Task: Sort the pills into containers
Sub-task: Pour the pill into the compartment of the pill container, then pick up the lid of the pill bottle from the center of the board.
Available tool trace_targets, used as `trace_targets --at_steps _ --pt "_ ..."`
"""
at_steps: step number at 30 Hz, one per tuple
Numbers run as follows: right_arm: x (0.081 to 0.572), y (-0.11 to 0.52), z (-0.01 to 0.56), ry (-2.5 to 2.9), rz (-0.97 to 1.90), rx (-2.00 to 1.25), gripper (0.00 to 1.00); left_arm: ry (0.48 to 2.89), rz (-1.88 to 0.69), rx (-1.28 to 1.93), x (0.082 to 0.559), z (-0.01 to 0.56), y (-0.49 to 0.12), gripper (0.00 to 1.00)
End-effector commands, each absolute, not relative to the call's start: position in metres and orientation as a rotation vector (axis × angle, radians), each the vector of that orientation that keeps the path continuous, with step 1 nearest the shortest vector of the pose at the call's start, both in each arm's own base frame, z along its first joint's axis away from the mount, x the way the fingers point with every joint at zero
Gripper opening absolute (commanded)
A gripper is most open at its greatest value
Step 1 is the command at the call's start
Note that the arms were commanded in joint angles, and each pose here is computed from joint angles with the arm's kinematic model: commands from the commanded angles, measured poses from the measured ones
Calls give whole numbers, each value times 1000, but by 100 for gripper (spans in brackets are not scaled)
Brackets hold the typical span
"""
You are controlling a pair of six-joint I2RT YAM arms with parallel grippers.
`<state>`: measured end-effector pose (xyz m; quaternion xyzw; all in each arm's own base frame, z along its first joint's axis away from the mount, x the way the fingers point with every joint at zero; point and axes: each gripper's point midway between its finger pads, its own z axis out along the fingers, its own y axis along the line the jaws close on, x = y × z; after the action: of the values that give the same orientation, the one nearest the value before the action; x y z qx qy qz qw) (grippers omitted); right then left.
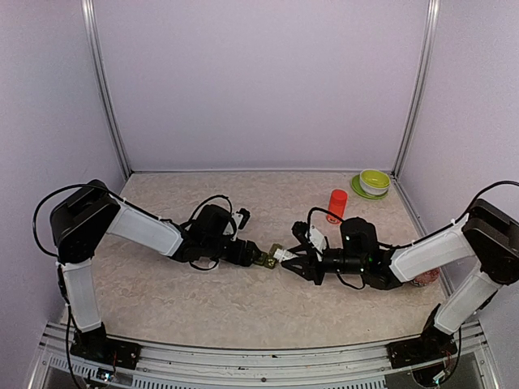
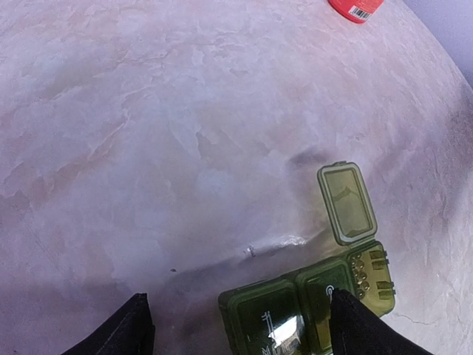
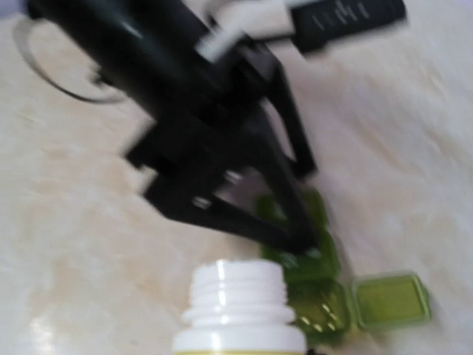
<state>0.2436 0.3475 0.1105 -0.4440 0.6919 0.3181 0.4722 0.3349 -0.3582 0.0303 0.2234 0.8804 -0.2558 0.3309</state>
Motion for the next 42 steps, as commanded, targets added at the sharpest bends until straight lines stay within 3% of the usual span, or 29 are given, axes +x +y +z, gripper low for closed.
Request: trace_targets --at_steps 1,15,19,23,30,42 --pt "214 352 147 1463 889 -1157 12 2367 -630 577 330 13 -342 80" --pt "155 339 192 1122 1013 -1315 20 2294 -682 549 331 43 -337 93" --pt "143 329 205 987 952 -1338 19 2288 -703 541 329 46 -338 94" --pt "130 318 215 849 888 -1349 10 2279 -720 531 328 54 -338 95" --pt "120 313 221 776 874 -1371 14 2257 -745 527 326 74 -339 95" --pt "64 306 230 519 1206 -1576 18 2236 -761 462 312 103 -320 96"
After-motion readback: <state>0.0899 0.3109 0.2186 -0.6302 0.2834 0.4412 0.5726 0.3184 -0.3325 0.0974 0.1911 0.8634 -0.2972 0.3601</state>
